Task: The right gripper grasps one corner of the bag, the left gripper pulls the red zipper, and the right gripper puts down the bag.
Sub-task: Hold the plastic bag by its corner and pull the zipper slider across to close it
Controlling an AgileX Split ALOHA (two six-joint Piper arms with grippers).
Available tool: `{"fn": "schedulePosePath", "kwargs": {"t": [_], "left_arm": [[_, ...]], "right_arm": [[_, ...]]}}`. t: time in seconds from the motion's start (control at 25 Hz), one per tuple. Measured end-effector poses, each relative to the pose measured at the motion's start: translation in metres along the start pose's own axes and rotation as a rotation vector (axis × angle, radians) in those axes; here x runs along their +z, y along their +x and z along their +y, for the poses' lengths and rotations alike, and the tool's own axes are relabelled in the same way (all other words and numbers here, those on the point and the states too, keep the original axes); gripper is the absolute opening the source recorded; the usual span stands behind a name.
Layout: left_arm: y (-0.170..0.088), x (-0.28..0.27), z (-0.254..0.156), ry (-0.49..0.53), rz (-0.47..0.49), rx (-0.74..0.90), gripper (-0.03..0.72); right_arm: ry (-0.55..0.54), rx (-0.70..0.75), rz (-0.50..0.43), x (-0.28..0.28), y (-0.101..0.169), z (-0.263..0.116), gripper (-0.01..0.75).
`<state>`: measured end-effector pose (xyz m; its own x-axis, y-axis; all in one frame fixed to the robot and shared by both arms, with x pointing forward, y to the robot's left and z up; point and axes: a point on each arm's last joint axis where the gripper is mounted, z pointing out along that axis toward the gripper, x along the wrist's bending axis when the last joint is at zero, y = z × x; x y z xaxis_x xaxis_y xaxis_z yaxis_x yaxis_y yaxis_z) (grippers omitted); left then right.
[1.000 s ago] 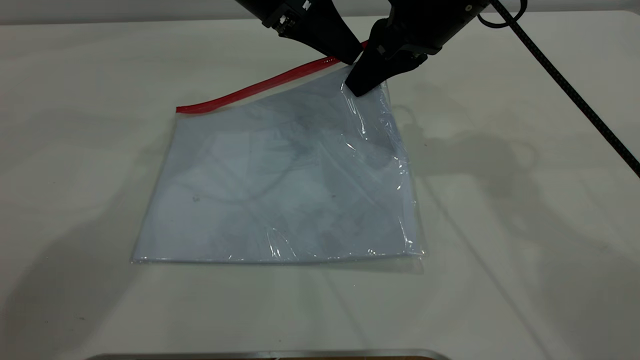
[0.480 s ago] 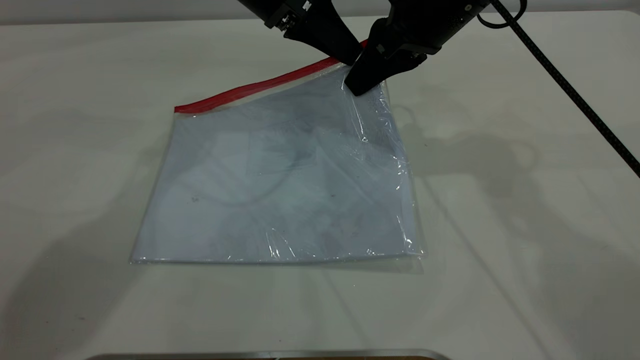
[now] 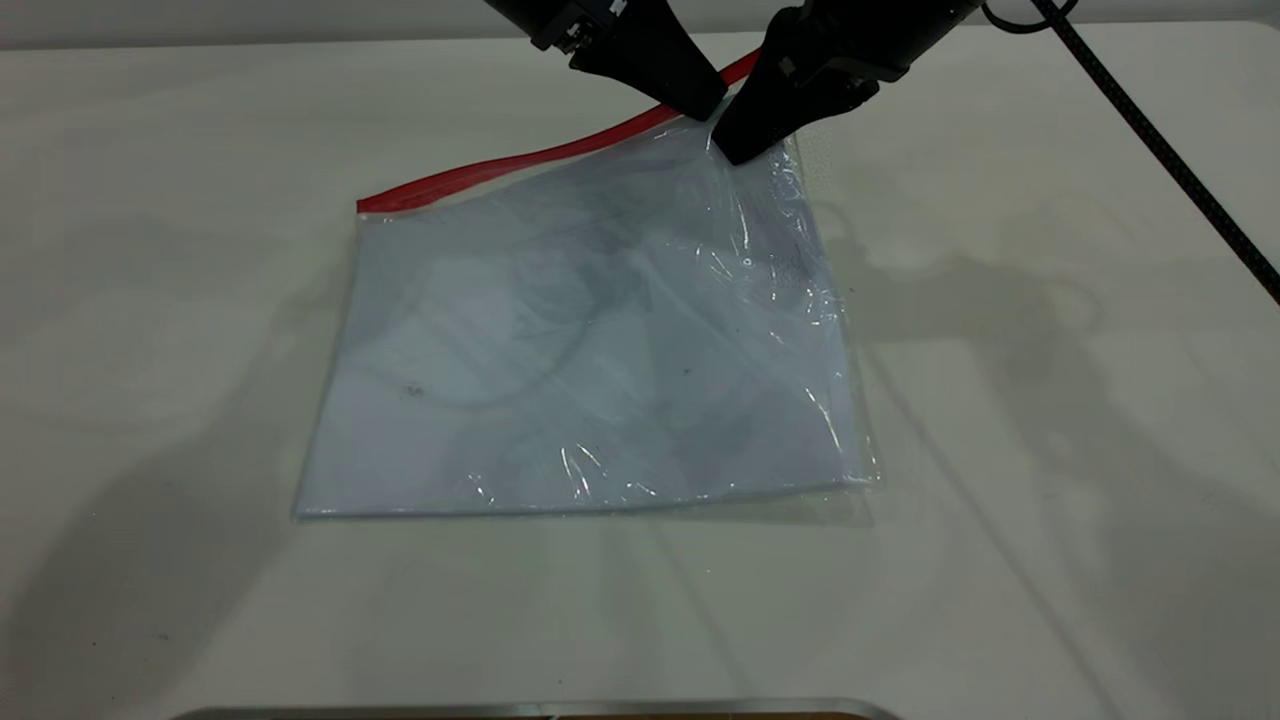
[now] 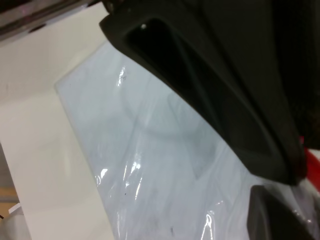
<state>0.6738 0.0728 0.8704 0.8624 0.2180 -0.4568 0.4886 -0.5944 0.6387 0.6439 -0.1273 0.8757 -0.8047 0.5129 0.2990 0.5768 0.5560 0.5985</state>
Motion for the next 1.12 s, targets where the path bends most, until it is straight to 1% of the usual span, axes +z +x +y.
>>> {"fn": "schedulePosePath", "kwargs": {"t": [0.2,0.44,0.68,0.88,1.12], "left_arm": [[0.001,-0.001,0.0,-0.002,0.002,0.008,0.16],[0.001,-0.001,0.0,-0.008,0.004,0.046,0.055],[0.003,-0.004,0.001,-0.03,0.006,0.033,0.053],[0.009,-0.015,0.0,-0.064,0.008,0.015,0.053],[0.028,-0.041,-0.016,-0.042,0.06,-0.001,0.053]], "right_arm": [[-0.004,0.004,0.001,0.0,0.0,0.0,0.033],[-0.004,0.005,0.0,0.0,0.0,0.0,0.033],[-0.024,0.028,0.007,-0.009,-0.006,0.0,0.033],[-0.07,0.055,0.005,-0.03,-0.013,0.004,0.033],[-0.13,0.101,-0.003,-0.048,-0.024,0.004,0.033]]}}
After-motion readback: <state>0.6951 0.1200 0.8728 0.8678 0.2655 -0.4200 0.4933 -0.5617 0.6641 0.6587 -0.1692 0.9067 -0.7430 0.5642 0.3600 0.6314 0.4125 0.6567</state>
